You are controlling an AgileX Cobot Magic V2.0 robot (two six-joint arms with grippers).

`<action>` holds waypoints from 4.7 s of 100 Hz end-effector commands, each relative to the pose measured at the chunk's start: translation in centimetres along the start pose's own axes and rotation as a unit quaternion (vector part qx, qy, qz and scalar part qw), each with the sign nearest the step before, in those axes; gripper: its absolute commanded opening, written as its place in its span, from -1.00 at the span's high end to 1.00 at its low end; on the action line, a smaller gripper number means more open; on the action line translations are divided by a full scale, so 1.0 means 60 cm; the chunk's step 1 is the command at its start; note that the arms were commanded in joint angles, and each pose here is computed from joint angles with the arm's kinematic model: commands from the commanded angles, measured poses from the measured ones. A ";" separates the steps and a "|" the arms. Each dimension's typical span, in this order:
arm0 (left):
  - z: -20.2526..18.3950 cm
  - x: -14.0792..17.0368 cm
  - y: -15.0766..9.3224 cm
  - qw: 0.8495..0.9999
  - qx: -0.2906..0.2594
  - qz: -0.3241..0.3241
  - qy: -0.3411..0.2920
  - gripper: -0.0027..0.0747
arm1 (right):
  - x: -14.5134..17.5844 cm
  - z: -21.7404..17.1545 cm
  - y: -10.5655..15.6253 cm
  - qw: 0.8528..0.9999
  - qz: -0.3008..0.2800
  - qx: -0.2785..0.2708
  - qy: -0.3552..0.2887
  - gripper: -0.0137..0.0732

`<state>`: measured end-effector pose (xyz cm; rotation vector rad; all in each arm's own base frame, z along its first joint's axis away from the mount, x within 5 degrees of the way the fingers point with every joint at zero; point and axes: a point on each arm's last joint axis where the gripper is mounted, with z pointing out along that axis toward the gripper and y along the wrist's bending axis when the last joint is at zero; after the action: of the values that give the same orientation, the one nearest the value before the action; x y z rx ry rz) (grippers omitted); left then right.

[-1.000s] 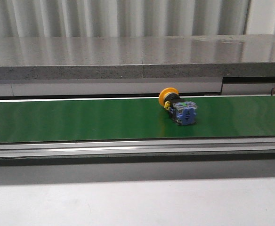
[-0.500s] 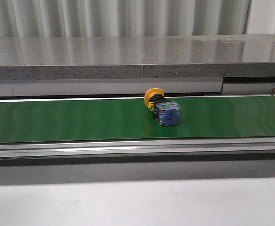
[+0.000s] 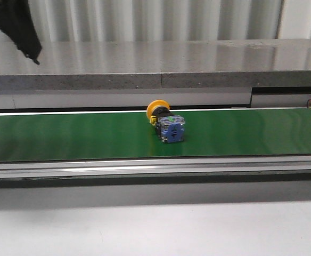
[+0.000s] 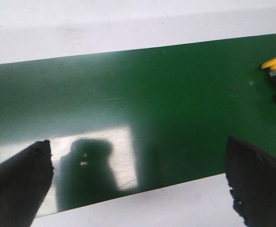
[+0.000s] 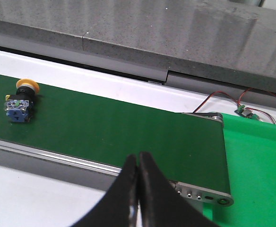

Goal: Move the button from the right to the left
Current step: 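Lower the left gripper over the button and close on its base, then lift the button with the left gripper and move it over the blue tray, then lower the button into the blue tray and open the left gripper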

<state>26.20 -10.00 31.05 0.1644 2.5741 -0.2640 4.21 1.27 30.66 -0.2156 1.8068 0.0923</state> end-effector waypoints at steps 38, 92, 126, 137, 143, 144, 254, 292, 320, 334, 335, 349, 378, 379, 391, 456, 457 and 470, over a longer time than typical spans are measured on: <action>0.051 -0.060 -0.143 0.999 0.053 0.000 -0.005 -0.85 | -0.022 -0.003 -0.003 0.999 -0.003 0.008 -0.043 0.84; 0.129 -0.045 -0.219 0.998 0.044 0.007 0.035 -0.85 | -0.022 -0.003 -0.003 0.999 -0.003 0.008 -0.043 0.84; 0.180 -0.034 -0.217 0.998 0.018 0.005 0.063 -0.46 | -0.022 -0.003 -0.003 0.999 -0.003 0.008 -0.043 0.84; 0.181 -0.035 -0.216 0.998 0.014 0.002 0.059 -0.07 | -0.022 -0.003 -0.003 0.999 -0.003 0.008 -0.043 0.84; 0.181 -0.035 -0.215 0.998 0.012 0.003 0.058 0.20 | -0.022 -0.003 -0.003 0.999 -0.003 0.008 -0.043 0.84; 0.181 -0.035 -0.215 0.998 0.012 0.003 0.058 0.22 | -0.022 -0.003 -0.003 0.999 -0.003 0.008 -0.043 0.84; 0.024 -0.094 0.016 0.989 -0.116 0.044 0.082 0.64 | -0.022 -0.003 -0.003 0.999 -0.003 0.008 -0.043 0.84; -0.005 -0.098 0.147 0.986 -0.130 0.017 0.106 0.64 | -0.022 -0.003 -0.003 0.999 -0.003 0.008 -0.043 0.84; -0.021 -0.076 0.247 0.982 -0.137 -0.017 0.127 0.64 | -0.022 -0.003 -0.003 0.999 -0.003 0.008 -0.043 0.84; -0.011 -0.043 0.289 0.979 -0.121 0.013 0.164 0.64 | -0.022 -0.003 -0.003 0.999 -0.003 0.008 -0.043 0.84; -0.009 -0.040 0.293 0.978 -0.120 0.012 0.168 0.64 | -0.022 -0.003 -0.003 0.999 -0.003 0.008 -0.043 0.84; -0.004 -0.016 0.332 0.976 -0.125 -0.010 0.176 0.64 | -0.022 -0.003 -0.003 0.999 -0.003 0.008 -0.043 0.84; -0.007 0.013 0.402 0.973 -0.138 -0.038 0.180 0.64 | -0.022 -0.003 -0.003 0.999 -0.003 0.008 -0.043 0.84; -0.008 0.013 0.404 0.973 -0.139 -0.038 0.178 0.64 | -0.022 -0.003 -0.003 0.999 -0.003 0.008 -0.043 0.84; 0.004 0.016 0.434 0.974 -0.153 -0.054 0.159 0.64 | -0.022 -0.003 -0.003 0.999 -0.003 0.008 -0.043 0.84; 0.123 0.044 0.501 0.966 -0.160 -0.045 0.197 0.64 | -0.022 -0.003 -0.003 0.999 -0.003 0.008 -0.042 0.84; 0.123 0.044 0.501 0.966 -0.160 -0.045 0.197 0.64 | -0.022 -0.003 -0.003 0.999 -0.003 0.008 -0.042 0.84; 0.123 0.044 0.502 0.966 -0.163 -0.042 0.198 0.54 | -0.022 -0.003 -0.003 0.999 -0.003 0.008 -0.042 0.84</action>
<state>32.57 17.62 16.56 -0.0151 3.0567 0.1236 4.21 1.27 30.66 -0.2172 1.8066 0.0911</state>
